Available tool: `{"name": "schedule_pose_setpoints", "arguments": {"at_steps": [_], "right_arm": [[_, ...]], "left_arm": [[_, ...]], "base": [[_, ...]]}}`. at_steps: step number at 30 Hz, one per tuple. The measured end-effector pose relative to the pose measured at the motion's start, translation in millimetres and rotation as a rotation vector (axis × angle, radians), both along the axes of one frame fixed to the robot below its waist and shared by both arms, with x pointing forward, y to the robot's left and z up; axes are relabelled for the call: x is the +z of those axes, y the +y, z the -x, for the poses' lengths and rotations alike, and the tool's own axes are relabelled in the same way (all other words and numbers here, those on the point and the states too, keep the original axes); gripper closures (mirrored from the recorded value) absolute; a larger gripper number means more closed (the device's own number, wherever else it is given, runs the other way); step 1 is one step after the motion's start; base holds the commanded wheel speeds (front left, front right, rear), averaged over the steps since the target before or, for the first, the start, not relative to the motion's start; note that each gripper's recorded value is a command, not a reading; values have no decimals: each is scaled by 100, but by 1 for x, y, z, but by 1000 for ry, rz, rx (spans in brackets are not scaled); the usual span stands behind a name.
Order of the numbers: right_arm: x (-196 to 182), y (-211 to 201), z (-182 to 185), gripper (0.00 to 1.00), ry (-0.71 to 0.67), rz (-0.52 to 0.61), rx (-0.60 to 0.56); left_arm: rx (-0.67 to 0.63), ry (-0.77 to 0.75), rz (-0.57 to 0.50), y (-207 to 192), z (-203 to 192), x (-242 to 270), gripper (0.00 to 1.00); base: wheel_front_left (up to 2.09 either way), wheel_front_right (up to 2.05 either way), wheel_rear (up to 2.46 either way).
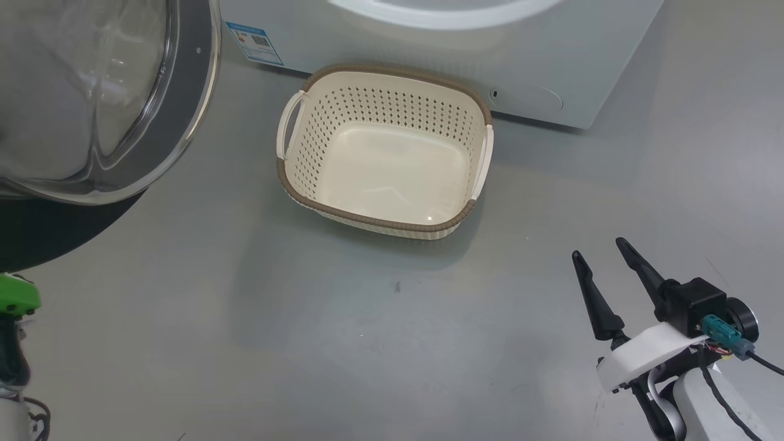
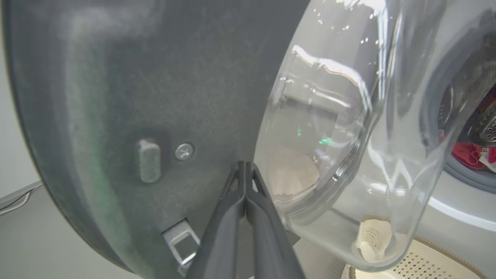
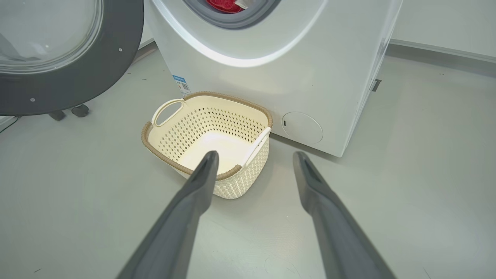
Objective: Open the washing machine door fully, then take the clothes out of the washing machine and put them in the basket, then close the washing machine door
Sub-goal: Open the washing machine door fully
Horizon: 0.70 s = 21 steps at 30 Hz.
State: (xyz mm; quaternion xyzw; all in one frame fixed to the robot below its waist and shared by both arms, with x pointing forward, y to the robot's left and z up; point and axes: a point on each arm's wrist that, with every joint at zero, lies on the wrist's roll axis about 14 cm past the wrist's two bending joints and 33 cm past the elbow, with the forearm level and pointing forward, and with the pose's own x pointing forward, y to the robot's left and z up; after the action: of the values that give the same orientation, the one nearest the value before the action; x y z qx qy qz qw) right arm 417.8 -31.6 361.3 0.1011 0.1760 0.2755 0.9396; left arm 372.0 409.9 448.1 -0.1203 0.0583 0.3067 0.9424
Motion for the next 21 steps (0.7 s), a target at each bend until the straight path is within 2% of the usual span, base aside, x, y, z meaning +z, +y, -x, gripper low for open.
{"name": "schedule_pose_setpoints", "arguments": {"at_steps": [11, 21], "right_arm": [[26, 6, 3, 0, -46, -39, -26], [54, -2, 5, 0, -93, -80, -89]], "left_arm": [[-121, -38, -40, -28, -11, 19, 100], [-268, -82, -53, -69, -19, 32, 100]], "base": [[0, 0, 0], [0, 0, 0]]}}
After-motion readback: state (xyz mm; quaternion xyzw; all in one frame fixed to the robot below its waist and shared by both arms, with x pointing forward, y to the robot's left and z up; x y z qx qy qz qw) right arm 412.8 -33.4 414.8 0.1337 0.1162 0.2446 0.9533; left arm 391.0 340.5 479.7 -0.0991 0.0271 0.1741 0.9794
